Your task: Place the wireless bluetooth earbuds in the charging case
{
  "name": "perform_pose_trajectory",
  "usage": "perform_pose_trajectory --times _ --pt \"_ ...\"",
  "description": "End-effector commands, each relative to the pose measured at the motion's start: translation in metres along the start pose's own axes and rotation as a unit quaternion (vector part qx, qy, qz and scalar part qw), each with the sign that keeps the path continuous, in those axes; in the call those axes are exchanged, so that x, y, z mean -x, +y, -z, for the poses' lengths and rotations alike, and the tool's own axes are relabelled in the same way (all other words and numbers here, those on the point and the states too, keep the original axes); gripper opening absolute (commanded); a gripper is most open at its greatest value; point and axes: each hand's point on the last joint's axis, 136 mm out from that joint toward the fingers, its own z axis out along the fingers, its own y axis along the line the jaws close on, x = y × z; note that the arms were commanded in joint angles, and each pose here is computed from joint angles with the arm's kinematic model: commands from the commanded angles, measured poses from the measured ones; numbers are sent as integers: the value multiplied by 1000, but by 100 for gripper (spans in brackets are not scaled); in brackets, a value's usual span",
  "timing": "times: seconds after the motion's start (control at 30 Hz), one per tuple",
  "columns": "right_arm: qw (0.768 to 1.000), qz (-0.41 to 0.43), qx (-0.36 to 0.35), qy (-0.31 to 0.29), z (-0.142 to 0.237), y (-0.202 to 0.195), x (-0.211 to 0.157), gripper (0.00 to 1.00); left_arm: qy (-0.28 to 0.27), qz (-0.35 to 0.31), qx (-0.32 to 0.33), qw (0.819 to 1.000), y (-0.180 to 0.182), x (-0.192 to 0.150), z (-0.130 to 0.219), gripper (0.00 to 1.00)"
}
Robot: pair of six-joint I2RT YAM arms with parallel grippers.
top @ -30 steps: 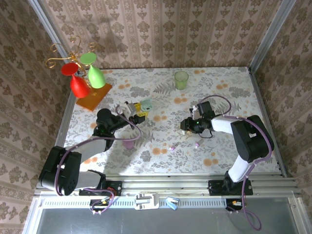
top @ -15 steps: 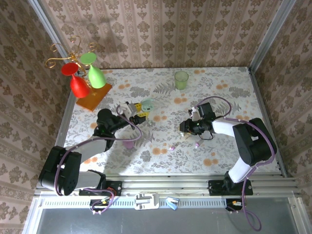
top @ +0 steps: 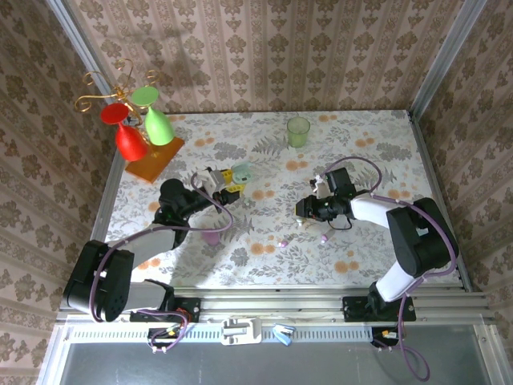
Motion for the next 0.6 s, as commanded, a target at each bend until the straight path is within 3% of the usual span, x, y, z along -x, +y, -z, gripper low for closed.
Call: perform_pose_trajectory --times 0.0,0.57 --pt "999 15 -25 14 -2 -7 -1 37 -12 -20 1 1000 -1 5 0 22" --pt "998 27 -18 59 -16 -12 -28 35 -15 -22 2 1000 -2 8 2 22"
